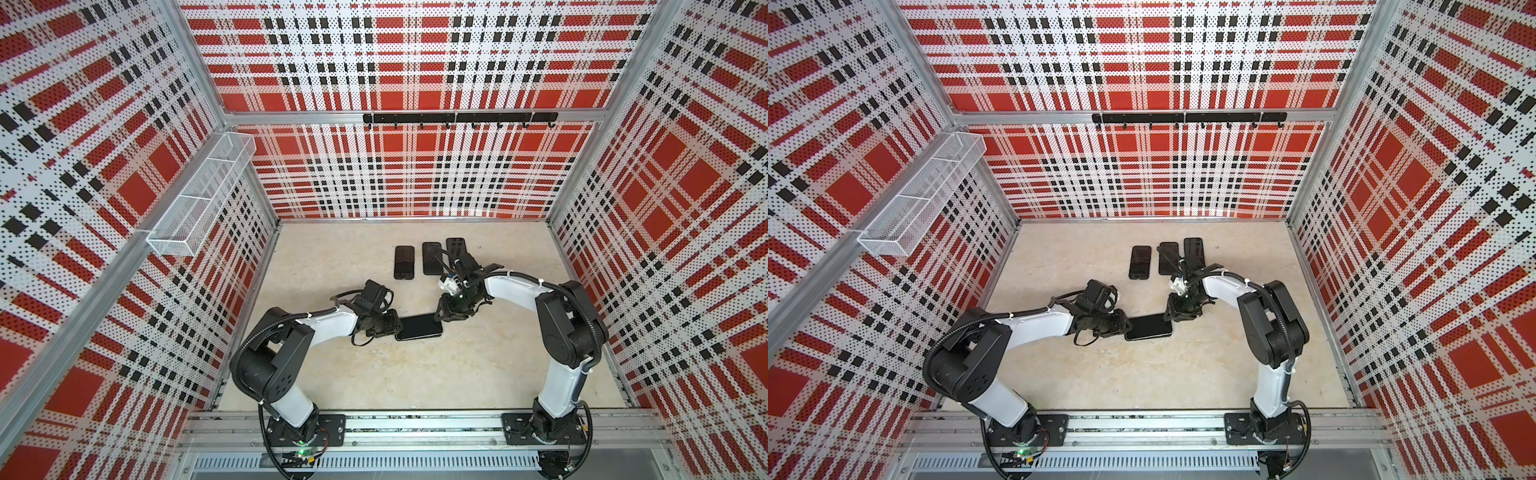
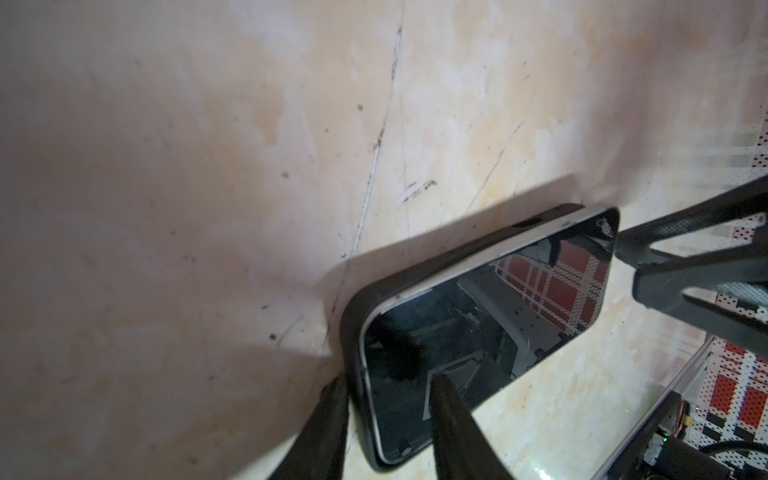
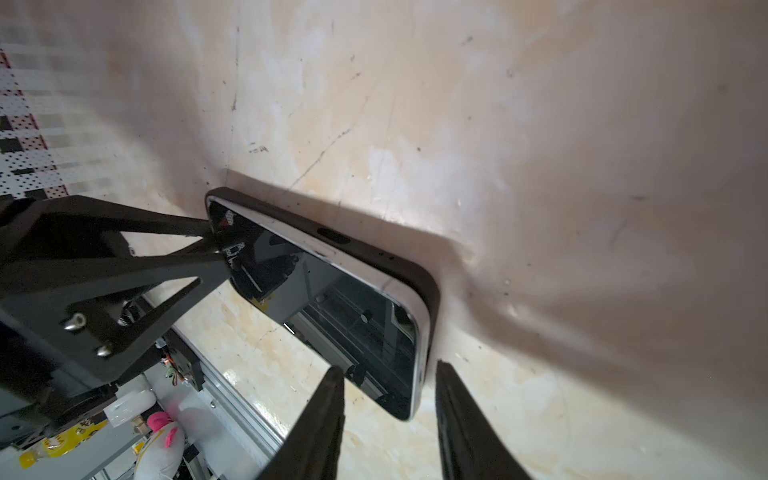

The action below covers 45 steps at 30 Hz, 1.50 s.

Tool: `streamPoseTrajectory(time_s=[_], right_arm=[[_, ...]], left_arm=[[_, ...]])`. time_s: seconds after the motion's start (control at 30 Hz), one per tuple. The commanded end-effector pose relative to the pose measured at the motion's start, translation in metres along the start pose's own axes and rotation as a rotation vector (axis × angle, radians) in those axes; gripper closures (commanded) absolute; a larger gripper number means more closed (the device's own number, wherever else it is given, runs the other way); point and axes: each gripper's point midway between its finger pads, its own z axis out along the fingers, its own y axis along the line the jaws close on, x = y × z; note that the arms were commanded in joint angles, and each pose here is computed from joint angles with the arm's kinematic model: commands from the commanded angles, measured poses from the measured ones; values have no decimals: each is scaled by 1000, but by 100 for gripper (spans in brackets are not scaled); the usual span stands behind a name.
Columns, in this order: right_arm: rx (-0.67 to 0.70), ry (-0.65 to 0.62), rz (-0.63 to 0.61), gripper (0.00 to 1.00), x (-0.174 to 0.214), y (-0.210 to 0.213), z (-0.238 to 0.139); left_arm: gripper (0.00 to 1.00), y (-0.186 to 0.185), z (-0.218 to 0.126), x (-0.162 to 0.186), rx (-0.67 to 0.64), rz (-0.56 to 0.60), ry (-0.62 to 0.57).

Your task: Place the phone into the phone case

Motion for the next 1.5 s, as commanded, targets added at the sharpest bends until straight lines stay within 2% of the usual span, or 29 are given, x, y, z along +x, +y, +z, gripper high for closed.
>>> streamPoseTrajectory(time_s=[0.0,0.23,0.63,0.93,1.47], right_arm=[[74,7,-10,62,9,-8,-12],[48,16,-4,72,20,-7,-7],[-36,50,-16,79,23,7,10],[-78,110,0,84,43,12,29],[135,285,8,89,99,-22,76]], left_arm=[[63,6,8,12,-12,8,52],[64,7,9,14,-11,4,55],[64,3,13,12,7,3,52],[65,-8,20,14,54,-4,62],[65,-13,29,22,82,-20,79]])
